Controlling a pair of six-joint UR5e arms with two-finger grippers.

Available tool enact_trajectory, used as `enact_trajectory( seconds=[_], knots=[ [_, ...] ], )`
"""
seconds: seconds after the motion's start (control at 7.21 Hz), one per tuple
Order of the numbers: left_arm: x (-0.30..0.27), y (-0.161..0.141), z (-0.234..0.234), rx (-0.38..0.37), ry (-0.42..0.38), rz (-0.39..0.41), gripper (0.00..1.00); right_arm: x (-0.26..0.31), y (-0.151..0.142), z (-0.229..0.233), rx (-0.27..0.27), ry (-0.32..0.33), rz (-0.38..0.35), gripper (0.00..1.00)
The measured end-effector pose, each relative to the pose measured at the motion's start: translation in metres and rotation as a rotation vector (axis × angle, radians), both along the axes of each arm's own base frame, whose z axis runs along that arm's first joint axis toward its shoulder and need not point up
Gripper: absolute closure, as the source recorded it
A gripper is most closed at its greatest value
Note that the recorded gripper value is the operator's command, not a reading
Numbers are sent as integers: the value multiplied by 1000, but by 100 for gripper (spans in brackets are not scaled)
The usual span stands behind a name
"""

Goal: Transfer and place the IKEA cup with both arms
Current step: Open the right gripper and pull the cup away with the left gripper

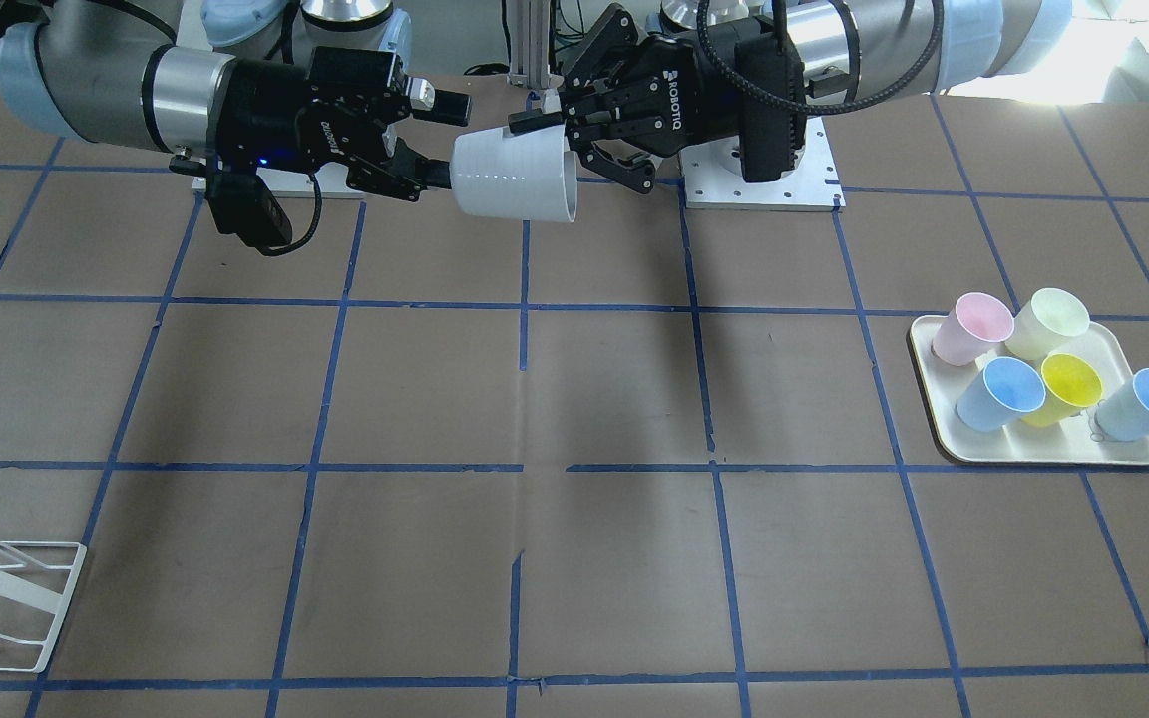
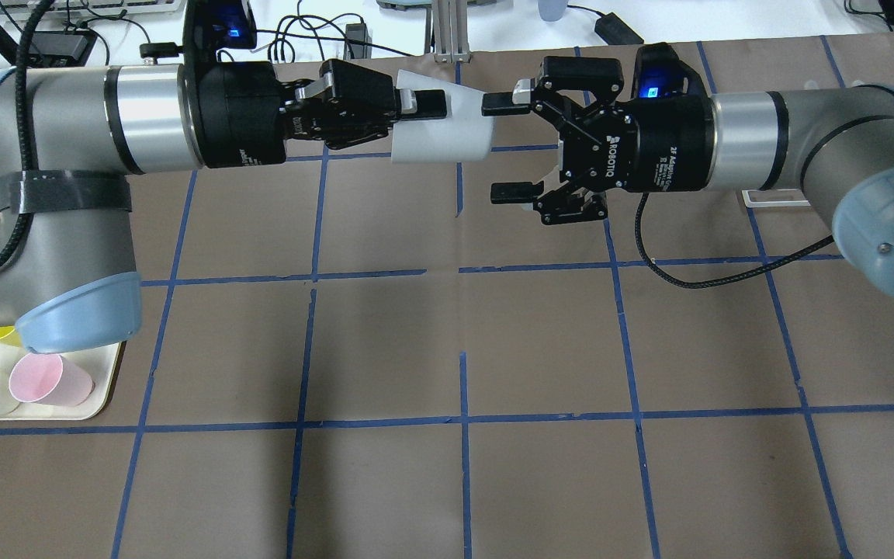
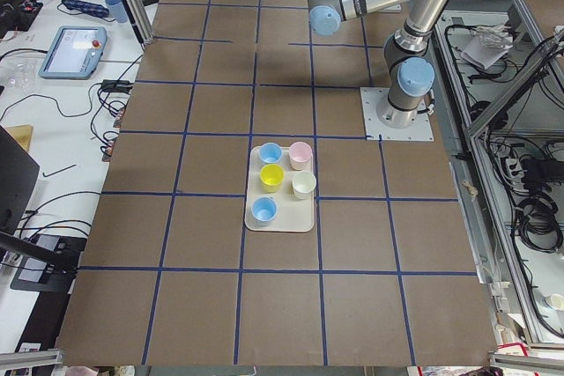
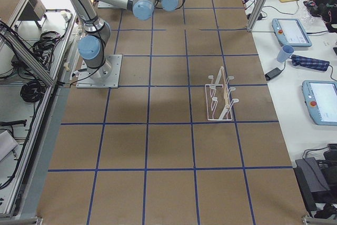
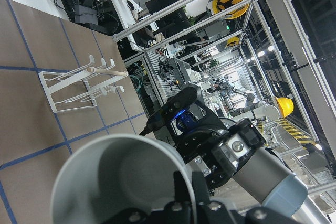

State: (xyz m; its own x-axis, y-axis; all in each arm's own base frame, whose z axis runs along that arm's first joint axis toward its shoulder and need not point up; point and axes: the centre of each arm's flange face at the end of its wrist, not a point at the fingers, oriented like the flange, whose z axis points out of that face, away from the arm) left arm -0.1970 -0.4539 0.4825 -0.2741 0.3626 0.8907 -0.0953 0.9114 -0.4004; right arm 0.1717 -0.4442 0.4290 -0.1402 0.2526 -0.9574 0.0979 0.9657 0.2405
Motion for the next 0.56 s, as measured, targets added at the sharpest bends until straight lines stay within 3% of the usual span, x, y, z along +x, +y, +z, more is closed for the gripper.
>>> enact_trajectory(
  seconds=[0.28, 0.56],
  knots=[
    [20, -13, 7, 19, -67, 85, 100, -6, 3, -3, -22, 218, 93, 0],
    [35, -26, 2, 50, -204, 180, 100, -20, 3, -9, -46, 486, 174, 0]
  ],
)
